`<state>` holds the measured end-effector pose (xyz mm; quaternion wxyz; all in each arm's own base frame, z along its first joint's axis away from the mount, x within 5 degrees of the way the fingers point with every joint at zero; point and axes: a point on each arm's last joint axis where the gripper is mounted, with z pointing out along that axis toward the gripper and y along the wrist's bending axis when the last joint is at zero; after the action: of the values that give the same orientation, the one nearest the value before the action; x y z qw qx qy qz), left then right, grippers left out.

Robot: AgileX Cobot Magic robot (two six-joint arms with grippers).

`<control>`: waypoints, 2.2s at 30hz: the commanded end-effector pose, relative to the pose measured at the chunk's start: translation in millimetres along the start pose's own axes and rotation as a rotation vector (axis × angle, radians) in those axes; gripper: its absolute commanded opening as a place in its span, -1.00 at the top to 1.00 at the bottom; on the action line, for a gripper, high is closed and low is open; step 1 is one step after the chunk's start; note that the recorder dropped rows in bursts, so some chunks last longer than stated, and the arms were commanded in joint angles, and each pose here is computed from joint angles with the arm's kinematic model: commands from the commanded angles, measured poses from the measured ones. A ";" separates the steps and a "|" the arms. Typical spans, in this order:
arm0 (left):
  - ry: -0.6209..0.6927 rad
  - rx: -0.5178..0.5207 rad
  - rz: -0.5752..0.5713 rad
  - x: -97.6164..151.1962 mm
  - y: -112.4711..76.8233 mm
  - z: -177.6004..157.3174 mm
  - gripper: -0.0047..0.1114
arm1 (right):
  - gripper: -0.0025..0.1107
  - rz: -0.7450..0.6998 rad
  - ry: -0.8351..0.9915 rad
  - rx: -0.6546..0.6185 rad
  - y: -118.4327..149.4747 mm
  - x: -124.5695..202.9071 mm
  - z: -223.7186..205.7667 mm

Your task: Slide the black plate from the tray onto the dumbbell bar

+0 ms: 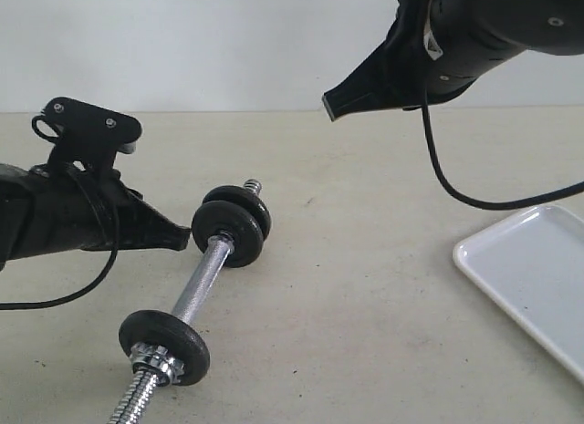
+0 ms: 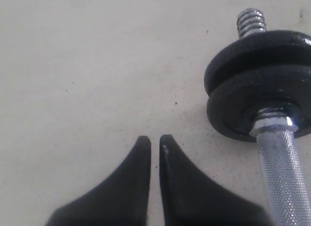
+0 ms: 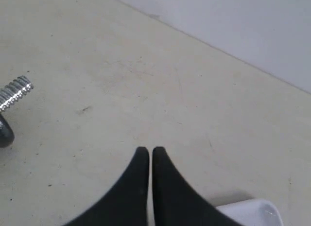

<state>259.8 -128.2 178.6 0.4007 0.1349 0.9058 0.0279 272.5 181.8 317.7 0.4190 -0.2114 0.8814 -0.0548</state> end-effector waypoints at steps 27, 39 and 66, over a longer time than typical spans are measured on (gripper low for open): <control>0.180 0.236 -0.126 16.1 -39.5 41.6 0.84 | 0.96 -0.063 0.067 -0.094 6.7 6.5 -3.8; 0.156 0.286 -0.135 6.9 -44.7 40.9 0.84 | 0.96 -0.071 0.066 -0.093 6.6 6.5 -3.8; -0.196 0.084 0.078 -52.9 0.8 -40.4 0.84 | 0.96 0.308 0.060 -0.412 48.8 75.3 26.9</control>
<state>265.5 -144.4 234.1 0.4647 0.1847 0.8653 -0.0357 234.4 193.0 228.3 0.3293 -0.1850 0.9150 0.1416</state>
